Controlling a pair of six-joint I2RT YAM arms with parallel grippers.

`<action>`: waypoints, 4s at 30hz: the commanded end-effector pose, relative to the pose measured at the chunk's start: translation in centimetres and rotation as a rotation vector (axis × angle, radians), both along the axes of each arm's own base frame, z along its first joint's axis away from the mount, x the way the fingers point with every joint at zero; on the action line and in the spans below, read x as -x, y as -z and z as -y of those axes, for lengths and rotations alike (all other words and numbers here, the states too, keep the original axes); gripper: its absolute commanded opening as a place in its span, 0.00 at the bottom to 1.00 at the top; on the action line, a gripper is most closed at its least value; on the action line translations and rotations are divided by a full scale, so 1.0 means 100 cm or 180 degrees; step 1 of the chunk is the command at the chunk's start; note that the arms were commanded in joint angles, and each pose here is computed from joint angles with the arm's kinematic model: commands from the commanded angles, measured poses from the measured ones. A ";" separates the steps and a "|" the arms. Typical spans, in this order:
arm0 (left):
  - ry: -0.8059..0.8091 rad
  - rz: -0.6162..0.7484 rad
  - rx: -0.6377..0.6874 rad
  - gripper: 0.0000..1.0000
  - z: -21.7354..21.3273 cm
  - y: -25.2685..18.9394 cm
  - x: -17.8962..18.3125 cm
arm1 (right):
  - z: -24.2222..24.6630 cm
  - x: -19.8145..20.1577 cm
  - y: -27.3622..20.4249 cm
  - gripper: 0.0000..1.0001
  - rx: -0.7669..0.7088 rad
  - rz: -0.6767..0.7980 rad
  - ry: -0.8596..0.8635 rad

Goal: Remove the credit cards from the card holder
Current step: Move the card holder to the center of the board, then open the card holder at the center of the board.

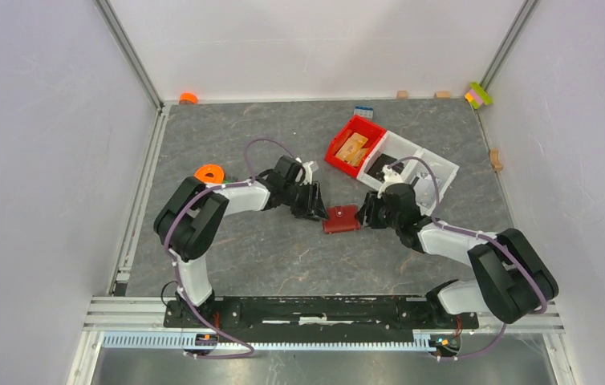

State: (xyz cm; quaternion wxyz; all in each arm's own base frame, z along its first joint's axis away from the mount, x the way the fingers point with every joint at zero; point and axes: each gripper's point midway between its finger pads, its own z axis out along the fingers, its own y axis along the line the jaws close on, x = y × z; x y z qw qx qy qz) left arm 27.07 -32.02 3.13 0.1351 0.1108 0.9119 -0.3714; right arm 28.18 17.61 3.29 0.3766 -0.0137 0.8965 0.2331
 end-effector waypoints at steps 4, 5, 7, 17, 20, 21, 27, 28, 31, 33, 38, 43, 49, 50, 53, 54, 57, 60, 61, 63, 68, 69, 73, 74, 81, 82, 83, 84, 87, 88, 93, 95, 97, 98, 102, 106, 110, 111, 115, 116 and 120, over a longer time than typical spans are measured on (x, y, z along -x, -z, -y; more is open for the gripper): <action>0.0298 0.0054 0.0153 0.16 0.020 0.002 -0.009 | -0.037 -0.002 -0.010 0.34 -0.0178 0.0050 -0.0380; 0.0296 0.0101 0.0116 0.15 0.019 0.004 -0.013 | -0.043 0.001 -0.009 0.34 -0.0200 0.0042 -0.0431; 0.0266 0.0198 -0.0006 0.15 0.014 0.005 -0.021 | -0.053 0.006 -0.009 0.32 -0.0217 0.0045 -0.0520; 0.0158 0.0658 -0.0702 0.13 -0.016 0.008 -0.053 | -0.078 0.016 -0.020 0.41 0.0109 0.0224 -0.0716; 0.0123 0.0770 -0.0846 0.14 -0.024 0.007 -0.060 | -0.069 0.009 -0.027 0.50 0.0392 0.0337 -0.0547; 0.0107 0.0812 -0.0890 0.15 -0.026 0.006 -0.062 | -0.064 0.006 -0.029 0.55 0.0469 0.0373 -0.0488; 0.0016 0.1001 -0.0923 0.44 -0.032 -0.014 -0.061 | -0.028 -0.014 -0.052 0.67 0.0917 0.0745 -0.0052; -0.0032 0.1016 -0.0952 0.47 -0.034 -0.019 -0.059 | -0.025 -0.016 -0.056 0.67 0.0956 0.0812 -0.0025; 0.0016 0.0897 -0.0956 0.51 -0.035 -0.027 -0.040 | -0.024 -0.023 -0.065 0.65 0.0999 0.0987 -0.0017; 0.0106 0.0820 -0.0985 0.52 -0.036 -0.029 -0.023 | -0.025 -0.028 -0.066 0.64 0.1059 0.1042 -0.0017; 0.0198 0.0850 -0.1273 0.45 -0.046 -0.034 -0.010 | -0.026 -0.041 -0.056 0.56 0.1296 0.0938 0.0010; 0.0347 0.0740 -0.1371 0.18 -0.042 -0.020 -0.001 | -0.031 -0.046 -0.039 0.46 0.1472 0.0736 -0.0062; 0.0413 0.0577 -0.1259 0.05 -0.031 -0.001 0.002 | -0.031 -0.045 -0.022 0.40 0.1613 0.0521 -0.0099; 0.0414 0.0579 -0.1236 0.05 -0.029 -0.001 0.001 | -0.031 -0.045 -0.020 0.39 0.1622 0.0496 -0.0108; 0.0407 0.0597 -0.1234 0.04 -0.027 0.002 -0.002 | -0.036 -0.037 -0.010 0.35 0.1588 0.0350 -0.0234; 0.0413 0.0603 -0.1222 0.04 -0.026 0.003 -0.004 | -0.042 -0.033 -0.006 0.35 0.1508 0.0294 -0.0332; 0.0416 0.0611 -0.1149 0.03 -0.020 0.005 -0.012 | -0.060 -0.019 -0.001 0.29 0.1218 0.0173 -0.0606; 0.0416 0.0582 -0.1083 0.03 -0.017 0.009 -0.018 | -0.073 -0.010 -0.007 0.25 0.0939 0.0184 -0.0774; 0.0407 0.0574 -0.1075 0.03 -0.017 0.011 -0.020 | -0.077 -0.006 -0.009 0.25 0.0854 0.0189 -0.0829; 0.0351 0.0561 -0.1061 0.04 -0.020 0.012 -0.027 | -0.082 -0.002 -0.016 0.26 0.0717 0.0247 -0.0897; 0.0158 0.0536 -0.0903 0.07 -0.029 0.007 -0.036 | -0.070 -0.007 -0.027 0.36 0.0807 0.0402 -0.0733; 0.0131 0.0559 -0.0854 0.09 -0.029 0.002 -0.035 | -0.067 -0.009 -0.028 0.40 0.0850 0.0434 -0.0692; 0.0039 0.0689 -0.0776 0.18 -0.033 -0.015 -0.032 | -0.060 -0.014 -0.030 0.51 0.0928 0.0504 -0.0587; 0.0014 0.0729 -0.0753 0.19 -0.034 -0.020 -0.032 | -0.059 -0.014 -0.030 0.53 0.0936 0.0512 -0.0572; -0.0215 0.1016 -0.0643 0.31 -0.042 -0.044 -0.036 | -0.057 -0.014 -0.039 0.60 0.0826 0.0641 -0.0489; -0.0283 0.1108 -0.0625 0.35 -0.046 -0.051 -0.037 | -0.056 -0.014 -0.044 0.60 0.0793 0.0696 -0.0468; -0.0349 0.1181 -0.0619 0.41 -0.049 -0.055 -0.039 | -0.054 -0.014 -0.046 0.62 0.0770 0.0741 -0.0448; -0.0430 0.1282 -0.0611 0.48 -0.053 -0.062 -0.040 | -0.053 -0.014 -0.051 0.64 0.0734 0.0808 -0.0423; -0.0662 0.1488 -0.0513 0.84 -0.063 -0.076 -0.042 | -0.047 -0.012 -0.061 0.74 0.0645 0.0969 -0.0323; -0.0768 0.1487 -0.0470 0.98 -0.066 -0.077 -0.042 | -0.046 -0.012 -0.064 0.85 0.0594 0.1016 -0.0307; -0.0757 0.1178 -0.0345 1.00 -0.059 -0.060 -0.035 | -0.055 -0.012 -0.062 0.98 0.0506 0.0947 -0.0350; -0.0582 0.1049 -0.0303 0.99 -0.051 -0.055 -0.029 | -0.056 -0.011 -0.058 0.98 0.0493 0.0916 -0.0357; -0.0455 0.0929 -0.0253 0.93 -0.044 -0.048 -0.024 | -0.061 -0.010 -0.056 0.98 0.0431 0.0908 -0.0388; -0.0417 0.0869 -0.0246 0.92 -0.041 -0.045 -0.023 | -0.065 -0.010 -0.055 0.97 0.0390 0.0892 -0.0421; -0.0275 0.0619 -0.0251 0.84 -0.033 -0.028 -0.017 | -0.082 -0.009 -0.043 0.90 0.0384 0.0756 -0.0545; -0.0191 0.0455 -0.0209 0.79 -0.025 -0.017 -0.014 | -0.087 -0.013 -0.033 0.85 0.0537 0.0674 -0.0501; -0.0170 0.0390 -0.0180 0.75 -0.022 -0.013 -0.013 | -0.087 -0.018 -0.024 0.80 0.0644 0.0625 -0.0435; -0.0160 0.0386 -0.0169 0.73 -0.021 -0.013 -0.013 | -0.089 -0.019 -0.023 0.77 0.0656 0.0620 -0.0424; -0.0169 0.0361 -0.0190 0.63 -0.021 -0.008 -0.014 | -0.088 -0.020 -0.015 0.68 0.0821 0.0559 -0.0383; -0.0169 0.0350 -0.0189 0.58 -0.020 -0.007 -0.015 | -0.086 -0.021 -0.014 0.66 0.0865 0.0556 -0.0355; -0.0172 0.0297 -0.0250 0.44 -0.020 0.002 -0.017 | -0.080 -0.022 -0.012 0.55 0.0999 0.0550 -0.0288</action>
